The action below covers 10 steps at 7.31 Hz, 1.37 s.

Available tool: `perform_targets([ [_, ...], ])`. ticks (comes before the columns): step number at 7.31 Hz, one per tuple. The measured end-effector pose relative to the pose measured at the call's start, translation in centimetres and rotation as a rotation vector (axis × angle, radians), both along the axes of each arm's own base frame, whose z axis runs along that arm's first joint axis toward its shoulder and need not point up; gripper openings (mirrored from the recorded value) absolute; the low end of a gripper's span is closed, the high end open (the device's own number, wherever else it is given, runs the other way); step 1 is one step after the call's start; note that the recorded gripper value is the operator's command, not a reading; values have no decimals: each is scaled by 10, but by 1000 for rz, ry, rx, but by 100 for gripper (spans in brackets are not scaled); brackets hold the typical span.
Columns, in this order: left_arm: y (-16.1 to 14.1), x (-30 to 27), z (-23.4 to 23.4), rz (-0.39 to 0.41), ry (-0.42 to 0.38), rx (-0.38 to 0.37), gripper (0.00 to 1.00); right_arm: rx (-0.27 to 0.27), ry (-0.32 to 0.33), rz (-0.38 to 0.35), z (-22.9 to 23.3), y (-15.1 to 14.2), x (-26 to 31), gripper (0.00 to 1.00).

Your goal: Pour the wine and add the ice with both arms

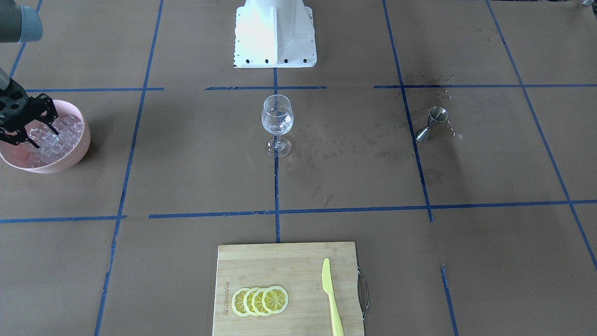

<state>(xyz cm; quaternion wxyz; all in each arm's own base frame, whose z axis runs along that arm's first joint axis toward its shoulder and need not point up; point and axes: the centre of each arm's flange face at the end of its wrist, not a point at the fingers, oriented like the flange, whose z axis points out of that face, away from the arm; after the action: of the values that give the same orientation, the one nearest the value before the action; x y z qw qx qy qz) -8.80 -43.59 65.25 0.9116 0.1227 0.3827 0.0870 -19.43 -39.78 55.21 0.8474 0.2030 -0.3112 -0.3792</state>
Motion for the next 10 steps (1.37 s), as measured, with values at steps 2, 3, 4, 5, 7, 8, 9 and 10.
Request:
perform_targets([
  [2,0,0,1,0,0,-1,100,-4,3,-5,2,1,-2,31],
  [3,0,0,1,0,0,-2,100,-5,4,-7,2,2,-3,5],
  [4,1,0,1,0,0,-2,100,-5,4,-9,3,2,-4,0],
  [5,1,0,1,0,0,-2,100,-4,2,-10,2,2,-4,0],
  [7,1,0,1,0,0,-3,100,0,-9,-8,-4,1,-2,0],
  [8,1,0,1,0,0,-2,100,4,-19,2,-13,0,3,0],
  [9,1,0,1,0,-1,-2,100,-7,-22,14,-34,-3,8,0],
  [10,2,0,1,0,-1,-2,100,-42,-15,32,-71,-10,9,0],
])
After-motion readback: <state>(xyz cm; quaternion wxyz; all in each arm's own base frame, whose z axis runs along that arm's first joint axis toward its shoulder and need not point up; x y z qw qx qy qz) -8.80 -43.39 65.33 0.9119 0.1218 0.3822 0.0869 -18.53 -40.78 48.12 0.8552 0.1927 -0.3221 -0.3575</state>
